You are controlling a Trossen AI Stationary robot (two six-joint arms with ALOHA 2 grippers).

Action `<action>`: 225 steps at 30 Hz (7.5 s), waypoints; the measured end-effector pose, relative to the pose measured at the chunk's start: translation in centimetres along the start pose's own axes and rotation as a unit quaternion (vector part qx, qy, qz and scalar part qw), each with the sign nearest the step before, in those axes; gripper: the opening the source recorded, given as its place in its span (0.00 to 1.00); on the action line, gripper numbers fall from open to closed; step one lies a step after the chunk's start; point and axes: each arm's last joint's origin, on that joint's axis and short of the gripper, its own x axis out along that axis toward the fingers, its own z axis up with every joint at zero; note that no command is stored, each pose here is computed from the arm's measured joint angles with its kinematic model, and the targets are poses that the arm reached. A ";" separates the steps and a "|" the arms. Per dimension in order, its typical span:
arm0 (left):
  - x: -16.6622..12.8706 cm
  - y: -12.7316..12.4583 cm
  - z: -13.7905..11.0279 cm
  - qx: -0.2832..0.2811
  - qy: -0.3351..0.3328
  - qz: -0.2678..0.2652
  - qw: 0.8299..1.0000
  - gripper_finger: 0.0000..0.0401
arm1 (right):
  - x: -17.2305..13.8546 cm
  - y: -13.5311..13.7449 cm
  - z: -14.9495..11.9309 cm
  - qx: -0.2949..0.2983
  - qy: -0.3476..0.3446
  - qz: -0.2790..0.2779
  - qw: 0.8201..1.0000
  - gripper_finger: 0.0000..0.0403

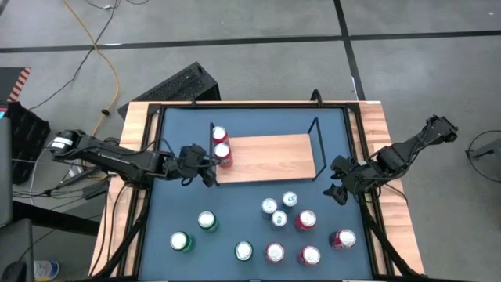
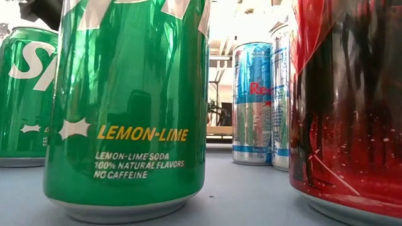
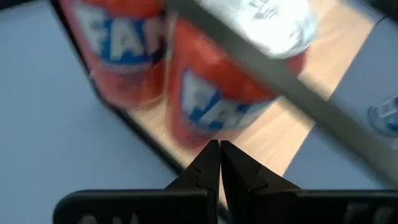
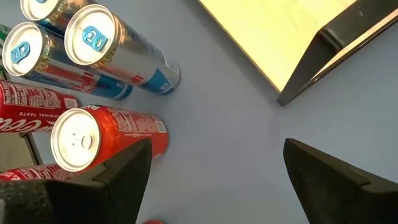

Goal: Place canned beverage on shelf
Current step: Adjust the orange soda cans on the shelf

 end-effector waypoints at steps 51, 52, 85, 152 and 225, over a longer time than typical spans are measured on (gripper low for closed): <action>-0.6 4.9 5.1 0.075 -0.112 0.126 0.983 0.00 | 4.3 3.2 6.3 -0.058 -0.159 0.050 0.984 0.86; -0.5 5.0 5.3 0.074 -0.116 0.124 0.983 0.00 | 4.3 3.2 6.3 -0.058 -0.159 0.050 0.984 0.86; -0.8 9.0 1.3 -0.096 -0.149 -0.063 0.982 0.00 | 6.4 4.5 12.3 -0.119 -0.345 0.075 0.928 0.86; -1.7 8.9 0.4 -0.101 -0.128 -0.053 0.985 0.00 | 15.9 8.8 23.6 -0.218 -0.269 -0.111 0.931 0.86; -1.7 9.0 0.2 -0.097 -0.118 -0.046 0.987 0.00 | 17.7 6.5 24.4 -0.243 -0.230 -0.154 0.930 0.39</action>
